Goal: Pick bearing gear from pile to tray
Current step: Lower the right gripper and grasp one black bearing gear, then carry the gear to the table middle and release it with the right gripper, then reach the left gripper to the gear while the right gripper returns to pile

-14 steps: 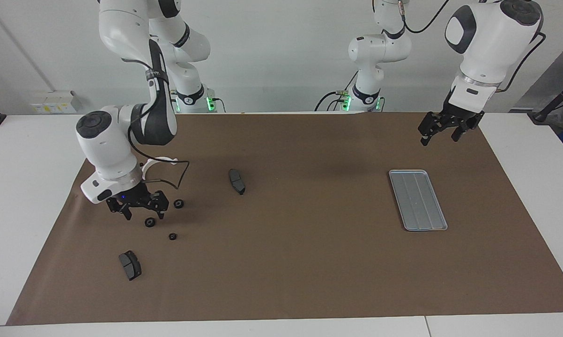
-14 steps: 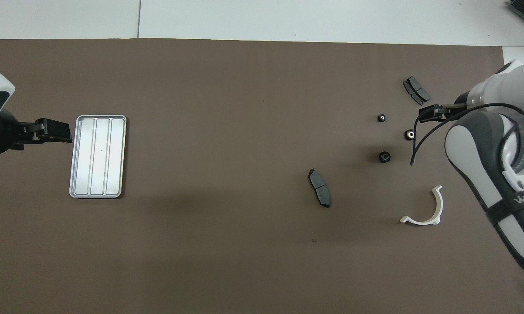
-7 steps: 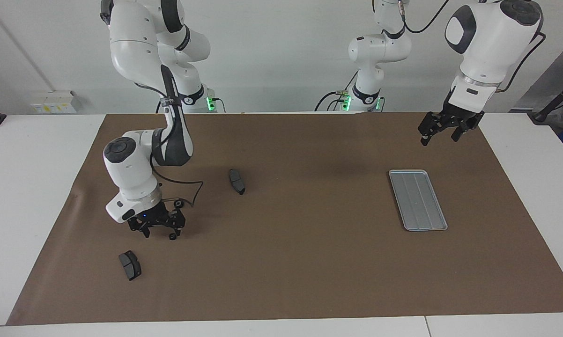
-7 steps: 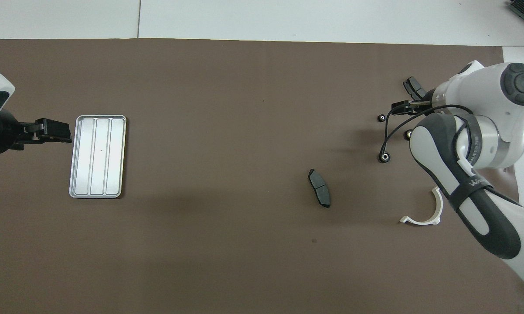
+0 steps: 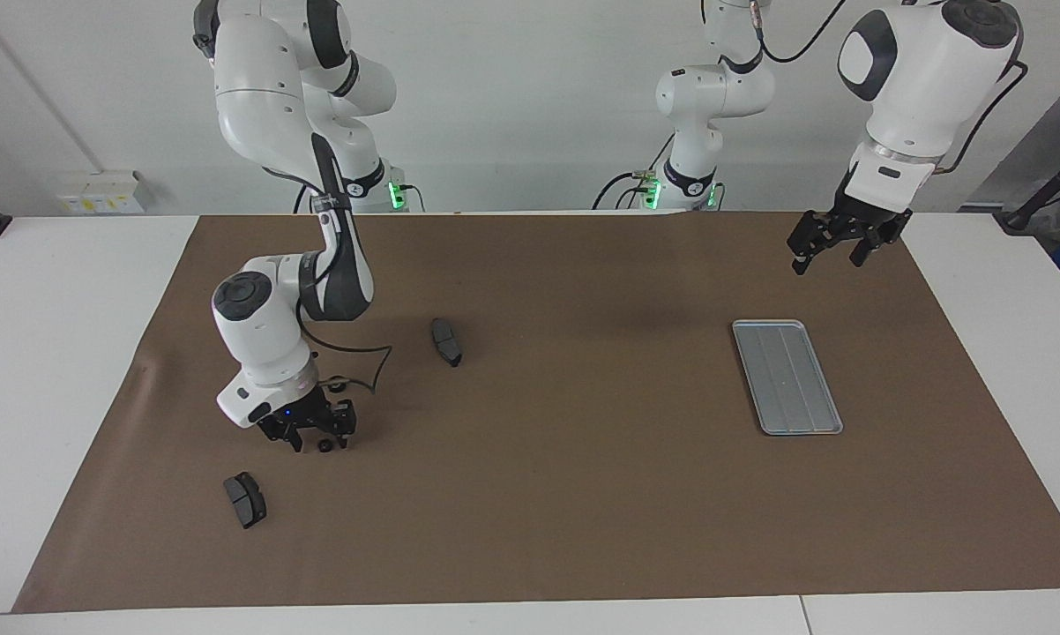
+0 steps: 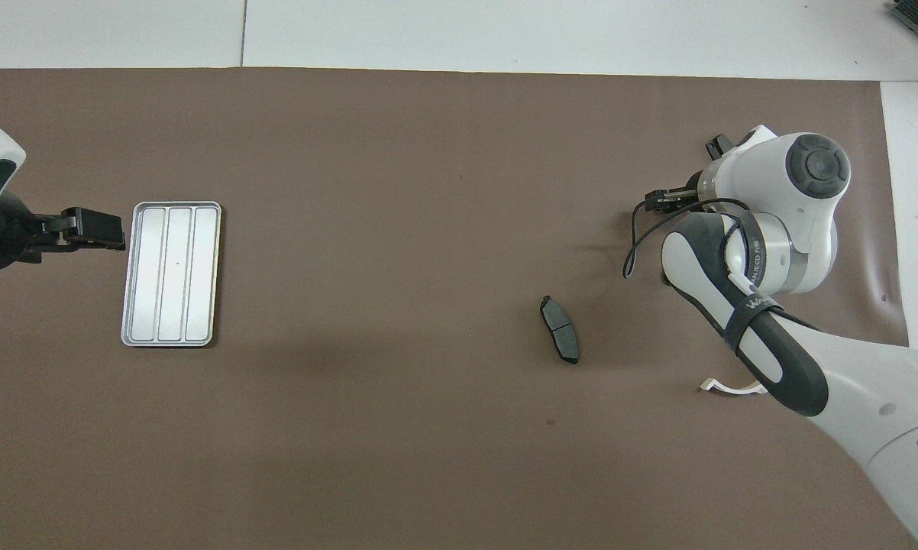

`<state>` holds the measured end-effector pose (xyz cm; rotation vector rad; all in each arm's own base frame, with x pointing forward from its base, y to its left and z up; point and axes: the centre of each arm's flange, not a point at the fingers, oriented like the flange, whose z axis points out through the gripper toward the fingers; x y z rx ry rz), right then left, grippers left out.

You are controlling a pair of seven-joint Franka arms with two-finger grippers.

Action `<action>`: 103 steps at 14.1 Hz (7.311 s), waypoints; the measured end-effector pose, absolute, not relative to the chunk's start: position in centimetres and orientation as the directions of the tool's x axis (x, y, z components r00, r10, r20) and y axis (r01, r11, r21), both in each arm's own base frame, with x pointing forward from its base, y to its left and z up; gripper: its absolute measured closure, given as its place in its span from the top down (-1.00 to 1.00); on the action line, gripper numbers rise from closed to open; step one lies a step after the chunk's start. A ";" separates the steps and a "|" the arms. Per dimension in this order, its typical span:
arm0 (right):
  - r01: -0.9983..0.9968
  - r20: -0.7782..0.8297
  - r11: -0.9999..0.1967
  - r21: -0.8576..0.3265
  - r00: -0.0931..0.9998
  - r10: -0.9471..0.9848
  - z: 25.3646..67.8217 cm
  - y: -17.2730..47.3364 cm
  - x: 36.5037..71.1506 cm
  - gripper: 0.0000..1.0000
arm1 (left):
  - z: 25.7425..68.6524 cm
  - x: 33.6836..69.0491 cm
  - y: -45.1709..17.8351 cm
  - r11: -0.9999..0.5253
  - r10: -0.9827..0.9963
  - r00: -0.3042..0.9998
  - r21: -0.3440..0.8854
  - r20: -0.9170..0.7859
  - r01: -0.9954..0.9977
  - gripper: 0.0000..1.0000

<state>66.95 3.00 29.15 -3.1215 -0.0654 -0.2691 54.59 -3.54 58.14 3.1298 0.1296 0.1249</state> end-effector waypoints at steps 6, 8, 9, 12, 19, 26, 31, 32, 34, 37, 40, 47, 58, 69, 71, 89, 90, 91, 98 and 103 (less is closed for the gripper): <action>0.042 0.152 -0.999 -0.004 0.988 0.041 28.8 3.0 66.8 0.03 | 58.1 54.6 -3.5 -0.997 0.083 0.993 0.010 0.079 0.082 1.00; 0.041 0.151 -0.999 -0.004 0.988 0.040 28.8 2.9 66.8 0.00 | 58.1 54.6 -3.5 -0.997 0.083 0.993 0.010 0.079 0.082 1.00; 0.040 0.151 -0.999 -0.004 0.988 0.039 28.8 2.9 66.8 -0.03 | 58.1 54.6 -3.5 -0.997 0.083 0.993 0.010 0.079 0.082 1.00; 0.040 0.151 -0.999 -0.004 0.988 0.039 28.8 2.9 66.8 -0.03 | 58.1 54.6 -3.5 -0.997 0.083 0.993 0.010 0.079 0.082 1.00; 0.035 0.154 -0.999 -0.003 0.987 0.034 29.0 2.6 66.8 -0.53 | 58.1 54.6 -3.5 -0.997 0.083 0.993 0.010 0.079 0.082 1.00; 0.014 0.139 -1.000 -0.010 0.990 0.012 30.6 3.1 67.3 -0.53 | 58.2 54.6 -3.5 -0.997 0.083 0.993 0.010 0.080 0.082 1.00; -0.140 0.133 -0.989 -0.056 0.980 -0.146 38.8 11.8 66.9 -0.53 | 58.2 54.6 -3.5 -0.997 0.083 0.993 0.010 0.080 0.082 1.00; -0.152 0.137 -0.986 -0.067 0.978 -0.160 39.6 14.9 66.4 -0.53 | 58.2 54.6 -3.5 -0.997 0.083 0.993 0.010 0.080 0.082 1.00; -0.170 0.138 -0.982 -0.088 0.974 -0.181 39.8 20.7 65.0 -0.53 | 58.2 54.6 -3.5 -0.997 0.083 0.993 0.010 0.080 0.082 1.00; -0.230 0.155 -0.964 -0.135 0.956 -0.250 38.8 27.5 63.3 -0.53 | 58.2 54.6 -3.5 -0.997 0.083 0.993 0.010 0.080 0.082 1.00; -0.298 0.155 -0.936 -0.186 0.932 -0.327 35.8 34.4 62.1 -0.53 | 58.2 54.6 -3.5 -0.997 0.083 0.993 0.010 0.080 0.082 1.00; -0.321 0.142 -0.922 -0.215 0.924 -0.355 31.7 41.6 59.6 -0.53 | 58.2 54.6 -3.6 -0.997 0.082 0.993 0.010 0.080 0.082 1.00; -0.274 0.211 -0.953 -0.129 0.931 -0.297 31.3 40.0 60.2 1.00 | 58.1 54.6 -3.6 -0.997 0.082 0.993 0.010 0.079 0.082 1.00; -0.027 0.094 -0.993 0.112 0.995 -0.016 42.3 9.7 67.2 1.00 | 57.4 54.4 -8.6 -0.998 0.043 0.997 0.046 0.062 0.040 1.00; -0.002 0.045 -0.996 0.085 0.999 0.002 40.6 5.7 67.0 1.00 | 56.3 54.9 -11.1 -0.998 0.042 0.998 0.050 0.054 0.039 1.00; 0.174 0.054 -0.985 0.005 0.983 0.174 28.4 -5.5 63.1 0.89 | 40.3 63.3 -35.2 -0.994 0.100 0.995 0.039 0.007 0.100 1.00; 0.175 0.054 -0.985 0.005 0.983 0.175 28.4 -5.4 63.1 0.68 | 39.6 63.1 -36.1 -0.994 0.098 0.995 0.041 0.019 0.097 1.00; 0.177 0.055 -0.984 0.004 0.983 0.177 28.4 -5.3 63.1 0.52 | 39.3 62.9 -36.9 -0.994 0.095 0.995 0.047 0.030 0.094 1.00; 0.178 0.059 -0.984 0.006 0.982 0.178 28.6 -5.2 63.2 0.22 | 33.4 60.8 -39.5 -0.997 0.049 0.997 0.058 0.053 0.046 1.00; 0.178 0.062 -0.984 0.007 0.982 0.178 28.8 -5.3 63.2 -0.03 | 31.6 59.6 -41.1 -0.999 0.031 0.999 0.035 0.045 0.029 1.00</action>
